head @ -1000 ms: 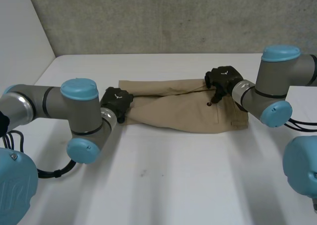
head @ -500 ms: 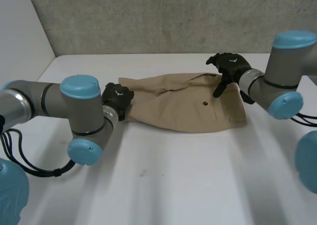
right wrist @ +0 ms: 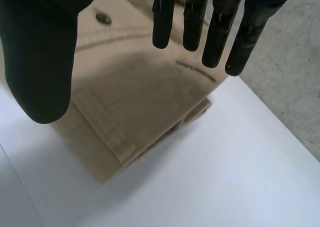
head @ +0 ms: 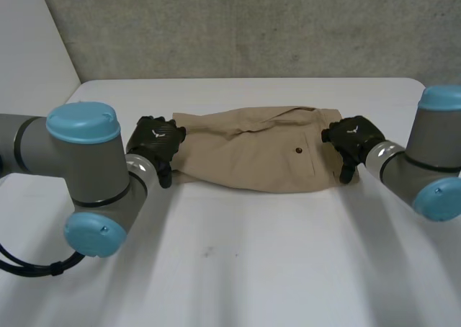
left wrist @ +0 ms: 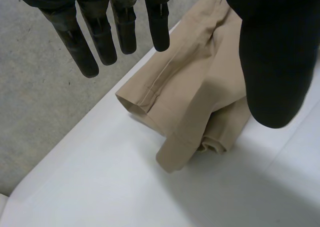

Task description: Fold the shorts.

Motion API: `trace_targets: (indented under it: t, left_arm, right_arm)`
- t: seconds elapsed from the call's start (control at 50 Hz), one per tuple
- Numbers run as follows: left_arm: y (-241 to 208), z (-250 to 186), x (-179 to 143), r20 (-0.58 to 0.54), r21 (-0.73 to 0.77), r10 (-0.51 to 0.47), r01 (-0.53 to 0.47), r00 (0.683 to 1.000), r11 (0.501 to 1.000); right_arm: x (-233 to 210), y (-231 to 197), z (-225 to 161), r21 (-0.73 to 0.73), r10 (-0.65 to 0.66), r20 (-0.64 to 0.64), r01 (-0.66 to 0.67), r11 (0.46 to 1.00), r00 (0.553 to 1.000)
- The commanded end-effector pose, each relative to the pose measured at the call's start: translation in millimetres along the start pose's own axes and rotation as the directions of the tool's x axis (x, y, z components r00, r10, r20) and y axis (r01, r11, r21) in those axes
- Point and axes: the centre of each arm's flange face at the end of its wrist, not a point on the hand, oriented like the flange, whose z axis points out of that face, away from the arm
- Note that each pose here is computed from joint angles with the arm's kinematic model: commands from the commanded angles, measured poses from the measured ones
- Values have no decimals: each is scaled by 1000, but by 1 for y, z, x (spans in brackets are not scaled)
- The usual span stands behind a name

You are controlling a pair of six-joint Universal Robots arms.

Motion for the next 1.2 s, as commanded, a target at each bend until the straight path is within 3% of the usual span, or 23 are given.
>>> trace_targets:
  t: [0.02,0.22,0.42,0.52,0.56,0.66,0.78,0.88,0.9,1.02,1.06,1.12,1.2]
  left_arm:
    - [0,-6,-1,-3,-5,-75,75,997,997]
    - [6,-6,-4,6,-25,-79,79,997,997]
    - [-8,-21,-12,18,3,-83,83,996,997]
    - [-11,-30,-15,20,9,-83,83,996,996]
    - [-12,-35,-15,17,10,-83,83,996,996]
    - [-10,-38,-14,12,4,-83,83,997,997]
    - [-12,-36,-16,19,14,-84,84,996,996]
    - [-16,-35,-18,26,28,-85,85,996,996]
    - [-18,-34,-19,31,36,-86,85,996,996]
    - [-25,-30,-23,43,63,-111,108,993,992]
    - [-29,-28,-24,46,76,-128,124,991,989]
    - [-40,-24,-29,56,115,-172,165,983,980]
    - [-58,-18,-36,62,180,-221,207,973,962]
  right_arm:
    - [-8,22,18,-20,-40,-5,40,999,999]
    - [3,24,24,-36,-41,-59,39,999,997]
    - [60,4,-14,-120,-58,-181,36,992,982]
    - [90,8,-27,-218,-200,-192,157,963,961]
    - [100,-1,-33,-240,-297,-207,246,939,932]
    - [108,-21,-34,-223,-376,-252,325,919,892]
    - [46,-74,-17,0,-440,-241,453,891,865]
    - [-39,-110,-12,249,-524,-191,558,792,830]
    - [-70,-112,-14,321,-564,-137,576,752,814]
    - [-149,-80,-25,480,-669,91,556,679,738]
    - [-154,-74,-25,490,-678,112,554,673,726]
    - [-149,-76,-26,480,-658,115,539,693,744]
    - [-135,-88,-33,463,-548,148,432,774,823]
